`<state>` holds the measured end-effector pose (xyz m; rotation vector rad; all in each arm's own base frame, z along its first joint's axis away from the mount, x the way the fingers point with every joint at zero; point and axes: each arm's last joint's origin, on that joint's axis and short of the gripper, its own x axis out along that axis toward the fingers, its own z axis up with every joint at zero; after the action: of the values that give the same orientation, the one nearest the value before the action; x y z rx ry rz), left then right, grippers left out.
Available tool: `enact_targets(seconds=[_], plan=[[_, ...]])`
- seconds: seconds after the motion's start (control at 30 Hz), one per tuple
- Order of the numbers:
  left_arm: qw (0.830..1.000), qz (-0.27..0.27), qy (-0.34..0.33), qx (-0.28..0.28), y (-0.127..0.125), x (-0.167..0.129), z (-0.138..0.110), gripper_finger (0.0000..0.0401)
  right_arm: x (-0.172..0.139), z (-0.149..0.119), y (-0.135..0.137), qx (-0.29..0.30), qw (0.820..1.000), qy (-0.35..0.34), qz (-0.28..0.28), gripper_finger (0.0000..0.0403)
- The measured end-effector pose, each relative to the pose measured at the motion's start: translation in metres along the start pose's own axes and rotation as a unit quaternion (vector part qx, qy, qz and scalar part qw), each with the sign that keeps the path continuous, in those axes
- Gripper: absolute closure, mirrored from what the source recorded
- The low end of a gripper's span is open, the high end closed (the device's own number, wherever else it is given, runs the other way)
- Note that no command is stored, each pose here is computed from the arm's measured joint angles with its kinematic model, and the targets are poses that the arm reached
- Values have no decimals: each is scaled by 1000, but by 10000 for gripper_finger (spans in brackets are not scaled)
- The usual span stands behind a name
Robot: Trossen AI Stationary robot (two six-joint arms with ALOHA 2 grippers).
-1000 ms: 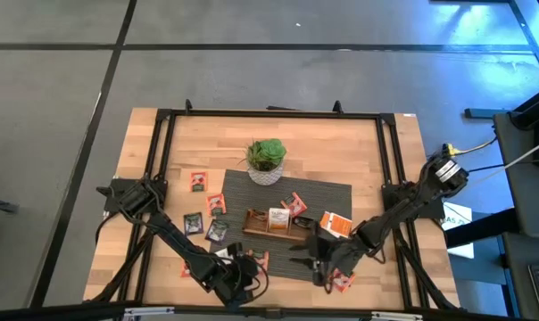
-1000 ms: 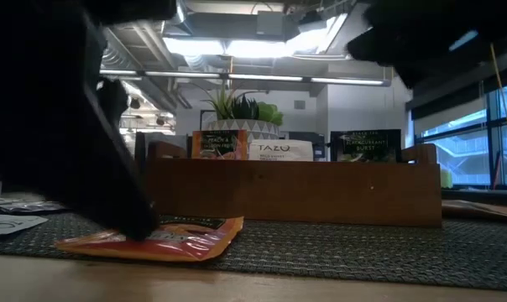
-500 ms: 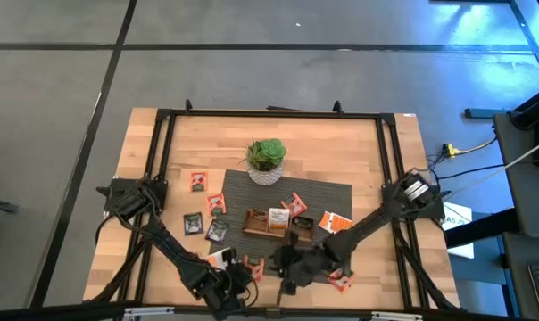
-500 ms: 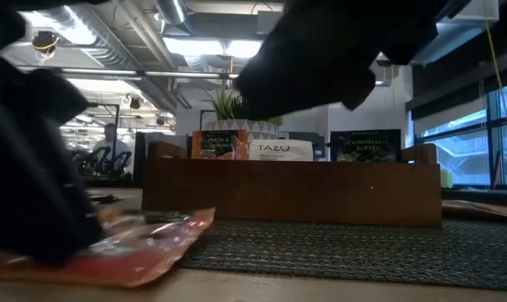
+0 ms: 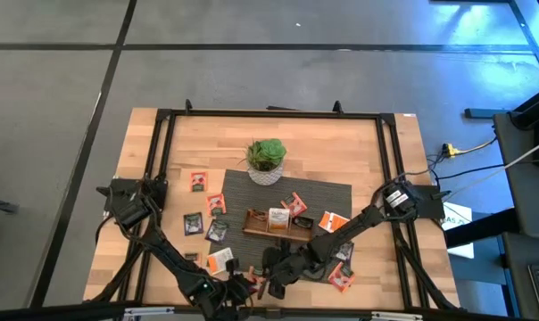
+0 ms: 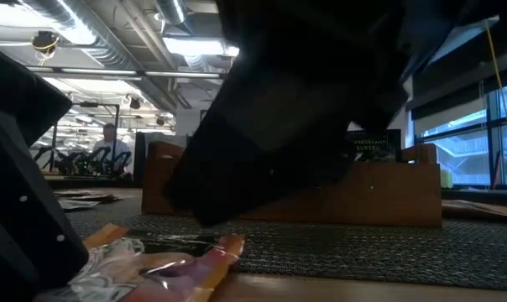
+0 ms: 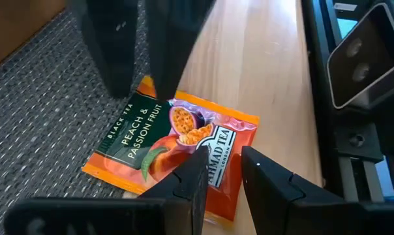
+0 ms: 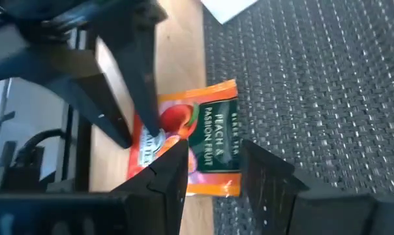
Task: Pick & Place Tea
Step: Put the orange tea bag into the left section of the wooden organizer
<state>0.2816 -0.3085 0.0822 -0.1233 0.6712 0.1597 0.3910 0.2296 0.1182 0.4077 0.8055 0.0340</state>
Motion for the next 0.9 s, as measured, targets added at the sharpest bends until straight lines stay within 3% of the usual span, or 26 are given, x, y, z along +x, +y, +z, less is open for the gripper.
enact_targets(seconds=[0.53, 0.9], plan=[[1000, 14, -12, 3, 2, 1, 0, 313, 2, -3, -3, 49, 998, 38, 15, 262], [999, 25, -24, 4, 2, 1, 0, 313, 2, -1, -8, 63, 996, 57, 15, 342]])
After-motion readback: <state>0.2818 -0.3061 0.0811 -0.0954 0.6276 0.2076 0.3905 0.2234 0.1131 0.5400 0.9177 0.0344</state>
